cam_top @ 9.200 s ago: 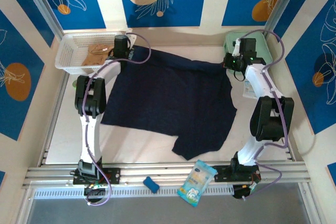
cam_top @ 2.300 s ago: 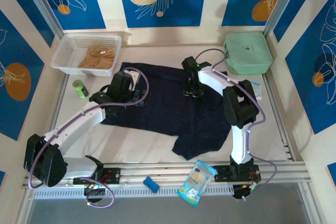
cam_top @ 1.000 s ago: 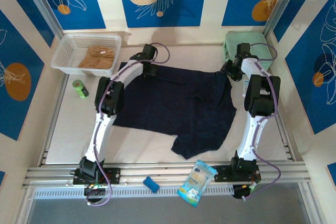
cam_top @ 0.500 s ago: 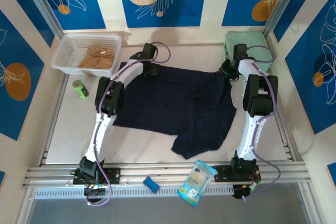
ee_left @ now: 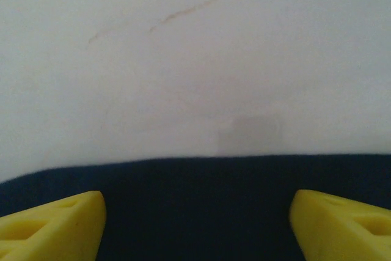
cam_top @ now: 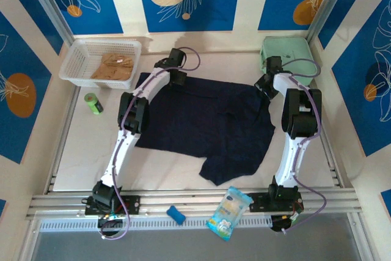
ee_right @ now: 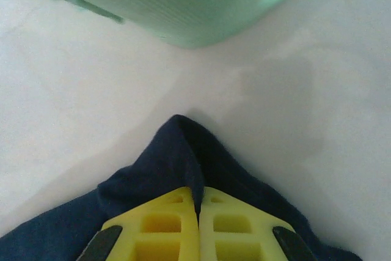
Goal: Fold and stack the t-shirts
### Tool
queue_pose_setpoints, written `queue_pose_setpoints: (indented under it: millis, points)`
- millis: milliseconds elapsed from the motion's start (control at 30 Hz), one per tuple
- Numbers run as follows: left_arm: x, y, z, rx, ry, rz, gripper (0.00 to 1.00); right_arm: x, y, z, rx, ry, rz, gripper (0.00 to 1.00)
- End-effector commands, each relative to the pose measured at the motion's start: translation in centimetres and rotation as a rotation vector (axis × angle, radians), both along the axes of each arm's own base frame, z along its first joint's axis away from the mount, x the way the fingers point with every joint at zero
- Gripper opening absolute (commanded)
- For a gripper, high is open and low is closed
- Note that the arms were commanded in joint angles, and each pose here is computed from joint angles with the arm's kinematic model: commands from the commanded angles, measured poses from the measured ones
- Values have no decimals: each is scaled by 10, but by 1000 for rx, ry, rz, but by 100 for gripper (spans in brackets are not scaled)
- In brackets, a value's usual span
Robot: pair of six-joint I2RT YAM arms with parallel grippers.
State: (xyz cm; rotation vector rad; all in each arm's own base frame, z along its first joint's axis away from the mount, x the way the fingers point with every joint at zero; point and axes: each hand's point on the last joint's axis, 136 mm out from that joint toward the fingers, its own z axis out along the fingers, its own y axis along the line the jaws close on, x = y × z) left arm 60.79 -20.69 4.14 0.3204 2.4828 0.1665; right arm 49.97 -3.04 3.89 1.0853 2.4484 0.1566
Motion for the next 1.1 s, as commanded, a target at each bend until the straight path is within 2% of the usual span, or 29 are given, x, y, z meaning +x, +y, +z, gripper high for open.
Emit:
queue_pose_setpoints:
  millis: [0,200,367,600,733,800,867,967,1067]
  points:
    - [-13,22,-19,83,80,37,80,-6,-18,28,-93,-55,-146,0]
    - [-14,29,-21,93,90,51,80,-8,-22,31,-107,-96,-249,0]
    - [-10,24,-19,84,78,26,80,6,-19,33,-109,-118,-244,0]
    - [-4,15,-5,46,42,-5,89,-9,-30,47,-179,-92,-295,23]
    - [1,1,26,1,-18,-45,93,-28,-38,69,-229,-111,-311,34]
    - [3,-8,46,-9,-58,-73,95,-36,-40,83,-250,-128,-296,36]
    - [3,-17,67,-21,-97,-102,96,-39,-36,97,-256,-162,-243,32]
    - [-1,-28,100,-37,-149,-131,97,-38,-19,106,-219,-164,-100,17]
    - [-12,-32,132,-39,-182,-134,97,-39,3,96,-134,-80,46,2]
